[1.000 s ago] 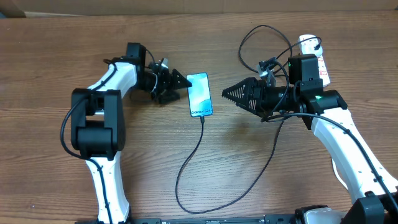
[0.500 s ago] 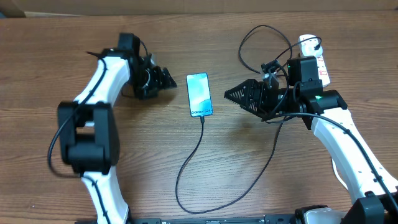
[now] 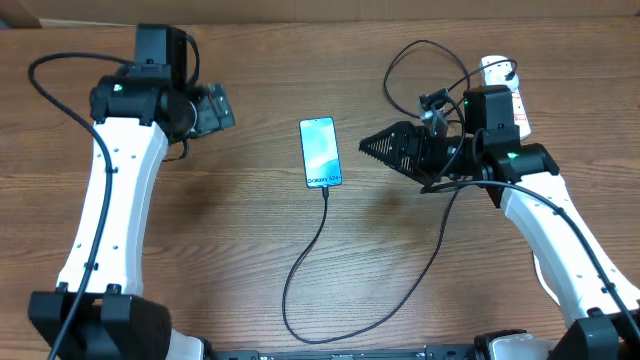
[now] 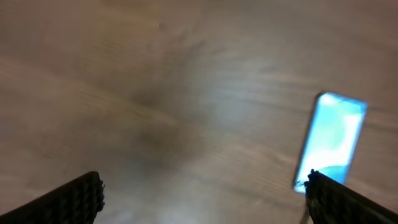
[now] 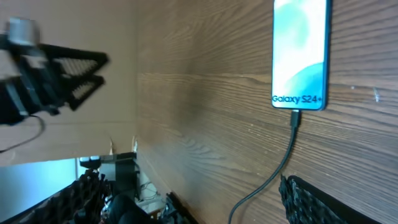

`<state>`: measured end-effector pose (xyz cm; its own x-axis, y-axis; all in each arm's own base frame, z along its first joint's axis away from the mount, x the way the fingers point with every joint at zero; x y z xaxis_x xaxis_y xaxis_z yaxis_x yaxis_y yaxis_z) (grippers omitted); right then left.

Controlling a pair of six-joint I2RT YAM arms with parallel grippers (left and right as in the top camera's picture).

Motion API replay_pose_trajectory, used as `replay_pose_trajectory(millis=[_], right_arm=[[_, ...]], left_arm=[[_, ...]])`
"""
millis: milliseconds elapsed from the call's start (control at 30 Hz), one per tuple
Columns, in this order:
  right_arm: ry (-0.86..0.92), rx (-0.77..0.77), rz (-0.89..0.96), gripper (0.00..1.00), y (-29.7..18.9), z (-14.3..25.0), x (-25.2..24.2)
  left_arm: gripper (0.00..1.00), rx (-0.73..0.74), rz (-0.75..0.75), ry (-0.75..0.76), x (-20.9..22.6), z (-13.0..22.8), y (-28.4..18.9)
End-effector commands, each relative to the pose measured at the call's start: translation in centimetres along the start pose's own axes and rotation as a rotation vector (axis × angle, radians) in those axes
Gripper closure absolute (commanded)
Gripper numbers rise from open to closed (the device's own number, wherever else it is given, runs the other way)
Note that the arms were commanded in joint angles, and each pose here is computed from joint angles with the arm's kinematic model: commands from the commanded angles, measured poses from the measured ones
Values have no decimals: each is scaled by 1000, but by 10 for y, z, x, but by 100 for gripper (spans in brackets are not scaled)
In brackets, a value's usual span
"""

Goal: Plug charger to phone and switch on socket
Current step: 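Move the right gripper over the white power strip's orange switch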

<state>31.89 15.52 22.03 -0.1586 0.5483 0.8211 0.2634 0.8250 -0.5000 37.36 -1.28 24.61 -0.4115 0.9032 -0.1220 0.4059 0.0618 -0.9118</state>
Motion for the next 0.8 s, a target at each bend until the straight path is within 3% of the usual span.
replay_pose_trajectory(millis=[0, 67, 200, 300, 533, 767], right_arm=[[-64, -76, 10, 10, -25, -28, 25], [-73, -114, 103, 10, -41, -38, 23], [14, -306, 587, 10, -117, -64, -2], [62, -428, 807, 7, -167, -74, -14], [194, -584, 945, 7, -218, -94, -55], [265, -596, 967, 0, -216, -121, -105]], left_arm=[[1, 48, -83, -11, 11, 8, 9], [0, 48, -83, -10, 11, 8, 10], [0, 48, -83, -11, 11, 8, 10], [0, 48, -83, -11, 11, 8, 10], [0, 48, -83, -11, 11, 8, 10], [0, 48, -83, -11, 11, 8, 10]])
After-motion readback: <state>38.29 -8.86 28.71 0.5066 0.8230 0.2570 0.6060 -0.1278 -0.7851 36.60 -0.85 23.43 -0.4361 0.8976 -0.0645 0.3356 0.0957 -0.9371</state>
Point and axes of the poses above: each gripper's point midway between its finger pads, its own y axis out along the fingers, its own x axis along the line the jaws close on, z = x × y, the point moved 4 cm from there along -y, back along the fingers, and after that the axes turned 4 degrees about -y, right-handed, at the moved point
